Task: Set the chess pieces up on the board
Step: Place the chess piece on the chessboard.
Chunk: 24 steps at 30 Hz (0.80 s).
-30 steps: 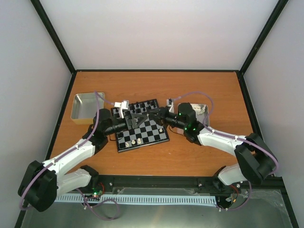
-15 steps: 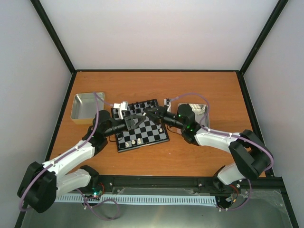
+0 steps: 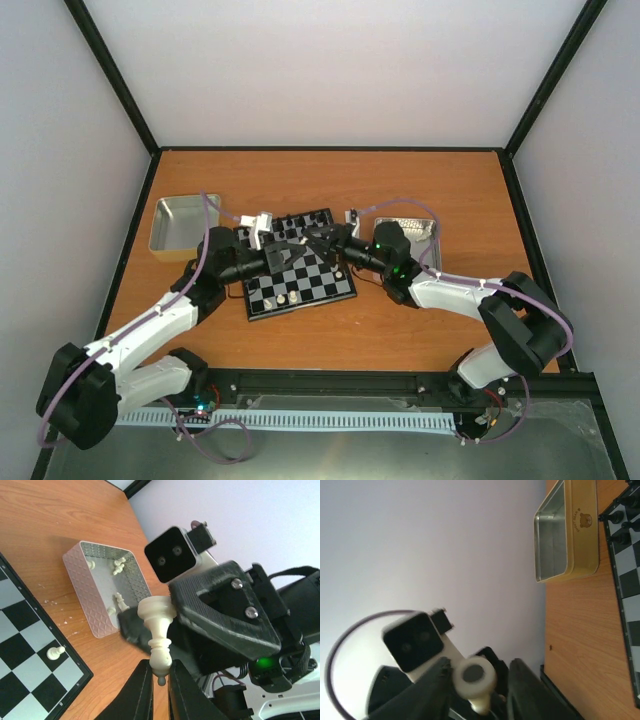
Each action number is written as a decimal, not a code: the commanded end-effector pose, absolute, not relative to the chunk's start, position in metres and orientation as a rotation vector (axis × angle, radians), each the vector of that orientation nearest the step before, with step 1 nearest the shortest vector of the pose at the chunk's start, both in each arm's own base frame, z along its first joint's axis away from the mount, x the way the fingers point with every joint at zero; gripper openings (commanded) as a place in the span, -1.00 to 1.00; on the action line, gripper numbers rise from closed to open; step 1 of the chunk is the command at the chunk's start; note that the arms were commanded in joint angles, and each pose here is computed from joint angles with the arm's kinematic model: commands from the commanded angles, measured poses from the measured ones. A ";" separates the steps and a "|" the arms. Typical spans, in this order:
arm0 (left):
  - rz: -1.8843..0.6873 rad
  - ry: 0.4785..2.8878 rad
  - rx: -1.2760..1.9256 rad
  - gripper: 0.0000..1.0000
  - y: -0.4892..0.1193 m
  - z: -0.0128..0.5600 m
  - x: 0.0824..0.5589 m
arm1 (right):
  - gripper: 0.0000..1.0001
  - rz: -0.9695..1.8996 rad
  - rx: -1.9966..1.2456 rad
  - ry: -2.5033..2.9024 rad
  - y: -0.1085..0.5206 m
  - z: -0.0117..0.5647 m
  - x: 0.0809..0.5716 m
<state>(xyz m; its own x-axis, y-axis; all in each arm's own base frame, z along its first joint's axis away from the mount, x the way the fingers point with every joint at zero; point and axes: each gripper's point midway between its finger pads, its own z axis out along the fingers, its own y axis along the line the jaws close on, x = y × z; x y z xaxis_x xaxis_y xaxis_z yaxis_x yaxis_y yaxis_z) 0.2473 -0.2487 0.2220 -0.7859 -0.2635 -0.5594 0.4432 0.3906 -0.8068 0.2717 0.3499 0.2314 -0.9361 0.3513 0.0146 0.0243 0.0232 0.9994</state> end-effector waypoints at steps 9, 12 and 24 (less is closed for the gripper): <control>-1.084 2.521 0.326 -0.99 -0.235 0.181 0.233 | 0.36 1.327 0.452 2.225 0.263 0.179 0.297; -0.944 2.651 0.390 -0.99 -0.232 0.163 0.228 | 0.37 1.050 0.500 2.246 0.216 0.171 0.304; -0.464 2.895 0.652 -0.99 -0.253 0.151 0.236 | 0.38 0.614 0.632 2.168 0.112 0.162 0.283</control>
